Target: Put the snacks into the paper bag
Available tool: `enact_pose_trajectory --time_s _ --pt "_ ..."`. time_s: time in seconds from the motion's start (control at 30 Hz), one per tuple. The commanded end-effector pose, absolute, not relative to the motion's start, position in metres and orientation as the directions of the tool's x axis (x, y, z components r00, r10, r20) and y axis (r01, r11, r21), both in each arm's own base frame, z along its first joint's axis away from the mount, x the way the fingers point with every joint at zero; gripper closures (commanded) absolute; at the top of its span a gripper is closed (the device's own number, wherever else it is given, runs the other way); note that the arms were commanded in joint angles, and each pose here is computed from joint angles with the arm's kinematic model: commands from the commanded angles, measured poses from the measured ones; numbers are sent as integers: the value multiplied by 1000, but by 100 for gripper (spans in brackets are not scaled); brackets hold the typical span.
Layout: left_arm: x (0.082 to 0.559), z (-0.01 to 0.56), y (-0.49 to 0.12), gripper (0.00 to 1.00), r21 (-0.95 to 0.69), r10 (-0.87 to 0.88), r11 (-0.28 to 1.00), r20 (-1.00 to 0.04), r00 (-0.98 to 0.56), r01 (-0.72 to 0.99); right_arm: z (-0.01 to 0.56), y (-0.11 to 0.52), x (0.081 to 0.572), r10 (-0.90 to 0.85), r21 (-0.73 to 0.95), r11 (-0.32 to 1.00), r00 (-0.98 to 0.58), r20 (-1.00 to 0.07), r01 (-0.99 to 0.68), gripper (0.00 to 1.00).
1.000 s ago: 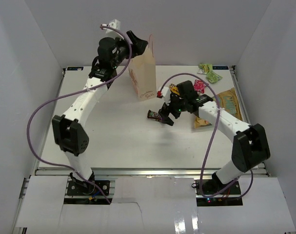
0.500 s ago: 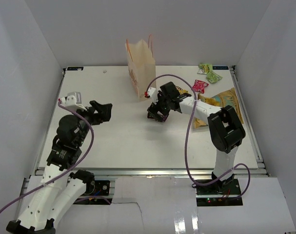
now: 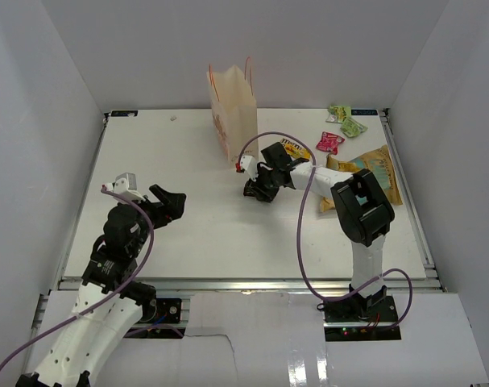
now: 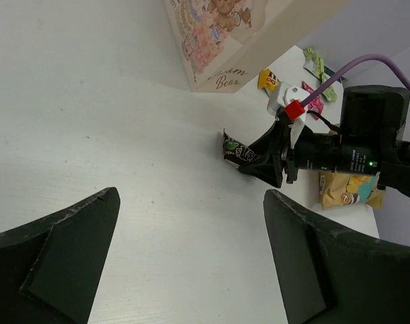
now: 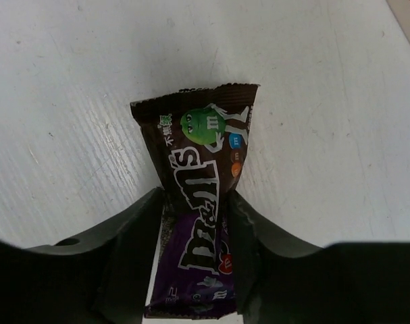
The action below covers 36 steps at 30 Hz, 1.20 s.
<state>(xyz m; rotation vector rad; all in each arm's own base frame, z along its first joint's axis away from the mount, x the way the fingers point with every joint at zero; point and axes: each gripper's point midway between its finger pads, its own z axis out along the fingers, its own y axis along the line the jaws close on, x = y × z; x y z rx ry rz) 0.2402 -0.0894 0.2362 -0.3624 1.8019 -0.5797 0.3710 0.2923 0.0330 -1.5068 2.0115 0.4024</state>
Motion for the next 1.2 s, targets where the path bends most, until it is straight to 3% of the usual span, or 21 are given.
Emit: enact_pose_trajectory --time_s 0.0,0.13,0.23,0.3,0.5,0.63,0.7,0.77,0.9,1.17 --pt "241 247 -92 2 -575 -536 817 -790 -299 55 36 299 371 -755 -107 289 -158 -637 -951 54" --pt "242 246 -92 2 -578 -540 814 -789 -293 55 48 300 366 -743 -101 264 -135 -655 -959 72" --pt "244 247 -93 2 -579 -541 813 -789 -290 57 70 303 362 -716 -90 230 -106 -691 -969 79" --pt "244 246 -93 2 -577 -538 815 -790 -293 60 90 309 355 -682 -78 190 -74 -728 -979 81" --pt "247 244 -94 2 -572 -533 818 -795 -290 66 233 332 354 -490 -231 123 143 -860 -965 83" --pt "249 243 -96 2 -570 -530 818 -799 -285 76 332 347 385 -360 -342 244 242 -901 -908 84" --pt "250 245 -97 2 -568 -527 819 -801 -284 83 385 346 415 -281 -377 419 277 -919 -826 92" --pt "251 245 -98 2 -565 -522 821 -803 -287 87 410 344 441 -240 -374 542 289 -927 -753 92" --pt "252 245 -102 2 -574 -527 812 -798 -292 105 446 354 478 -162 -355 666 337 -927 -656 91" --pt "247 242 -104 2 -591 -541 798 -788 -294 117 465 380 520 -43 -313 766 441 -897 -562 85"
